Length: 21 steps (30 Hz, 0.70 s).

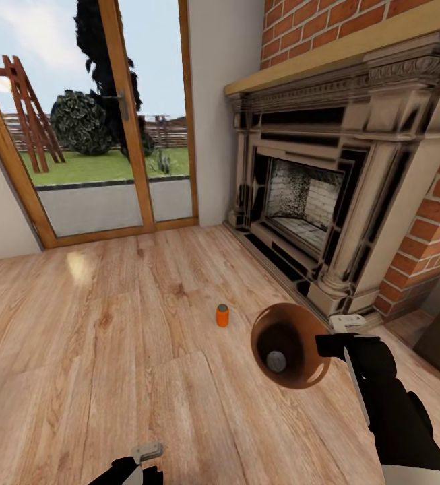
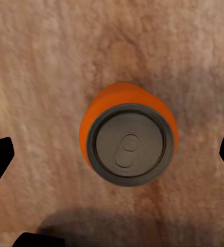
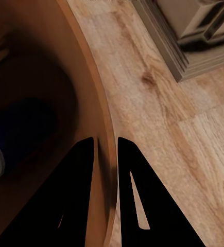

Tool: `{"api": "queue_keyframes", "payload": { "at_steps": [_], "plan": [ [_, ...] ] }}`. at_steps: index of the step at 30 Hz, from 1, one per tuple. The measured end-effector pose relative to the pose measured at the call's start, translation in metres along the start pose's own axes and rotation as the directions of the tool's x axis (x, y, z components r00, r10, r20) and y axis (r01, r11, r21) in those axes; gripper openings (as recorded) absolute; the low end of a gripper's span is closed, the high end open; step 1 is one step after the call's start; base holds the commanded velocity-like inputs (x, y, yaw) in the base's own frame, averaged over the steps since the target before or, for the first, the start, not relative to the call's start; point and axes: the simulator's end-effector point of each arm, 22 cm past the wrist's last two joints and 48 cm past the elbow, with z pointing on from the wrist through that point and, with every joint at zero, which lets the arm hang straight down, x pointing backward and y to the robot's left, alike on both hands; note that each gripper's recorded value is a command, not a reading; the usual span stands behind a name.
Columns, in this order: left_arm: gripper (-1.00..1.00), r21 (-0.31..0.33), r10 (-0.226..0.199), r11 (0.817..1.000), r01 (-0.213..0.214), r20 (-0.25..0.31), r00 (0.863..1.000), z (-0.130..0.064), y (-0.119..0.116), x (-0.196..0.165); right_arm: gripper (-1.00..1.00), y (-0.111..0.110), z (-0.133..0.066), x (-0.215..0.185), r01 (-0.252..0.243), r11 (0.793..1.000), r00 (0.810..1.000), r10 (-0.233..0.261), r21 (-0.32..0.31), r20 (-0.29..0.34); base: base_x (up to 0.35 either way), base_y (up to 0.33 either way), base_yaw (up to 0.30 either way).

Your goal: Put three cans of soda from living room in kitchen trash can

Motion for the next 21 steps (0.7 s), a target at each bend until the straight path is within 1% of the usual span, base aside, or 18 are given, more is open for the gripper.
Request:
{"api": "queue_keyframes", "payload": {
  "at_steps": [6, 10, 21],
  "plan": [
    [1.0, 0.0, 0.0, 1.0, 0.0, 0.0, 1.0, 0.0, 0.0, 0.0, -1.0, 0.001, -0.001, -0.001, -0.001, 1.0, 1.0, 0.001, -0.003, 0.003, 0.0, 0.0, 0.0],
    [1.0, 0.001, 0.0, 1.0, 0.0, 0.0, 1.0, 0.0, -0.001, 0.0, -1.0, 0.0, -0.004, -0.006, -0.002, 1.0, 1.0, 0.002, -0.002, 0.019, 0.0, 0.0, 0.0],
    [1.0, 0.001, 0.0, 1.0, 0.0, 0.001, 1.0, 0.0, -0.001, 0.0, -1.0, 0.0, -0.008, -0.011, -0.002, 1.0, 0.999, 0.002, -0.002, 0.034, 0.0, 0.0, 0.0]
  ]
}}
